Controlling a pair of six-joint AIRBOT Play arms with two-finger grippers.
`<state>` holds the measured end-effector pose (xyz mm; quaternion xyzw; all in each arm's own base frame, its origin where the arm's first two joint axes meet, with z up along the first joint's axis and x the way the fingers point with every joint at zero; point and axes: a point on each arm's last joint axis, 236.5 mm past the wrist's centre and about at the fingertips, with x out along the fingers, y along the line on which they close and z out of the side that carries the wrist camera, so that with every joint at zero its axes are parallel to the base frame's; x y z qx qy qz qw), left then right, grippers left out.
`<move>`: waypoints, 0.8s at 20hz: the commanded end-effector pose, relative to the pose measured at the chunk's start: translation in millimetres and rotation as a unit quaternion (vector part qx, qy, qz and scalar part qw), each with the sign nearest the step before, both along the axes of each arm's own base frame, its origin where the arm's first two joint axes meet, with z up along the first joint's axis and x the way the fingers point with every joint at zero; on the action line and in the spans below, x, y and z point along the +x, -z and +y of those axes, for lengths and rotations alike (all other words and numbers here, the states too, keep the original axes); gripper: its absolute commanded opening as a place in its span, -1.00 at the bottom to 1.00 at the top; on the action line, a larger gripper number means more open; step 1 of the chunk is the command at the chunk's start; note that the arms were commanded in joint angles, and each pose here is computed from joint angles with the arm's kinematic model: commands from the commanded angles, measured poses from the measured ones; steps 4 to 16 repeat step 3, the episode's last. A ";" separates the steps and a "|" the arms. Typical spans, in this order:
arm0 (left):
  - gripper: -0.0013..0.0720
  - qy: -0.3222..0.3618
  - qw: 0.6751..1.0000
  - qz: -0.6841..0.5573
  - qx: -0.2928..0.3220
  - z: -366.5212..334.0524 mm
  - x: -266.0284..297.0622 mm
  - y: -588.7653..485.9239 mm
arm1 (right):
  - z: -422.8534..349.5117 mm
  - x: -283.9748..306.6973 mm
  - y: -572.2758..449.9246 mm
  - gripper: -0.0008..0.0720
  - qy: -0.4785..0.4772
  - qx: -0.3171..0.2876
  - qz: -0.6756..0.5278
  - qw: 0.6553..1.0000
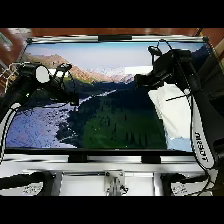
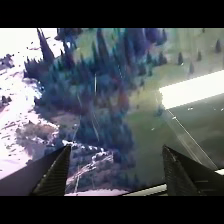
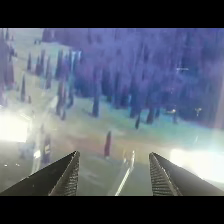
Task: Fold the shirts.
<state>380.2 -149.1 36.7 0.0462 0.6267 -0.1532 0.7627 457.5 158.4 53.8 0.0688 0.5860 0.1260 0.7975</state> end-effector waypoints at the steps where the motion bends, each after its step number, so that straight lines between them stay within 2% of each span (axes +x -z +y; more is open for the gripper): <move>1: 0.88 0.000 1.000 0.000 0.000 0.1 0.2 0.2 | 0.5 -0.2 0.5 0.57 0.000 0.000 0.001 1.000; 16: 0.88 0.000 1.000 0.000 0.000 0.1 0.2 0.2 | 0.5 -0.2 0.5 0.57 0.000 0.000 0.001 1.000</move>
